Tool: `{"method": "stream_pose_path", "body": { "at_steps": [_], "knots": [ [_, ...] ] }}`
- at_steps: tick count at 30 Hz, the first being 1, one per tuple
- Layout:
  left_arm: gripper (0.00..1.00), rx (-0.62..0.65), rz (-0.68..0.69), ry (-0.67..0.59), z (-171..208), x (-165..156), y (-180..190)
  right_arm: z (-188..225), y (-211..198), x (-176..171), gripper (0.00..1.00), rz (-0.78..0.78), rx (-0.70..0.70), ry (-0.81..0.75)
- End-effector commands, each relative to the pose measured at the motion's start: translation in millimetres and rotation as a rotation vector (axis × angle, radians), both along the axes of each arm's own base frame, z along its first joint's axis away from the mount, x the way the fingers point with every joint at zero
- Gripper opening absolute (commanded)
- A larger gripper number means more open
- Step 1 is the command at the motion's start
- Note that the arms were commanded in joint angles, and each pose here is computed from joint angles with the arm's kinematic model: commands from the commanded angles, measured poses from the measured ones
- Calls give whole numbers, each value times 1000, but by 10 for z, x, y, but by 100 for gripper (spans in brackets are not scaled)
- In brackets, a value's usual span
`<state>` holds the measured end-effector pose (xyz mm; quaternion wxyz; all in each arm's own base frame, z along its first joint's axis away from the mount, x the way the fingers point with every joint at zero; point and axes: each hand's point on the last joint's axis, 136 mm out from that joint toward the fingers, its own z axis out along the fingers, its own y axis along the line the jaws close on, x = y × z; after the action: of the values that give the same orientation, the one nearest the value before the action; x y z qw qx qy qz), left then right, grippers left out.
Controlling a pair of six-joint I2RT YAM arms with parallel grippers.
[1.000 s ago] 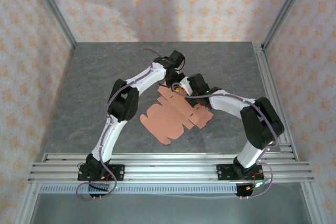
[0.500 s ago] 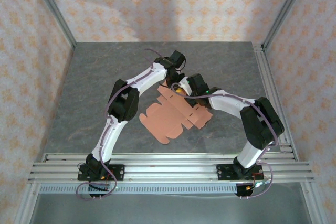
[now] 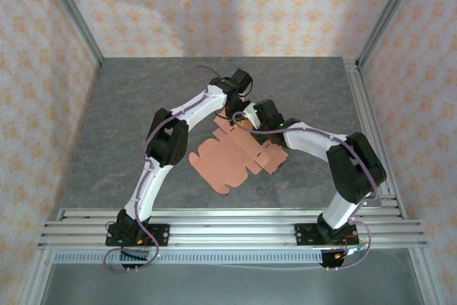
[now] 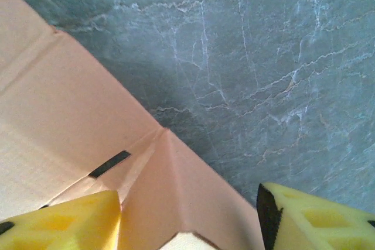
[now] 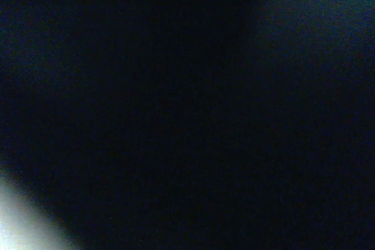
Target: Fold the paper box
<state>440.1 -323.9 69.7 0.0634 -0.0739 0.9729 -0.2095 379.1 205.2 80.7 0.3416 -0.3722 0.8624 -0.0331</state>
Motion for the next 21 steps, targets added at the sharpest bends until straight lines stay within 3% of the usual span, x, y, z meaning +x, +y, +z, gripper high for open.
{"method": "stream_pose_path", "body": {
  "at_steps": [1, 6, 12, 21],
  "knots": [
    [72, -20, -19, -145, 854, -47, 186, -125, -266, -6, 0, -73, -56, 38],
    [100, -39, 43, -192, 969, -8, 573, -93, -340, 9, 0, -89, -35, 47],
    [100, -49, 118, -224, 962, 2, 1036, -214, -355, -37, 0, -74, -52, 119],
    [100, 20, 115, -308, 942, -153, 1351, -283, -314, -25, 0, -110, -40, 213]
  ]
}}
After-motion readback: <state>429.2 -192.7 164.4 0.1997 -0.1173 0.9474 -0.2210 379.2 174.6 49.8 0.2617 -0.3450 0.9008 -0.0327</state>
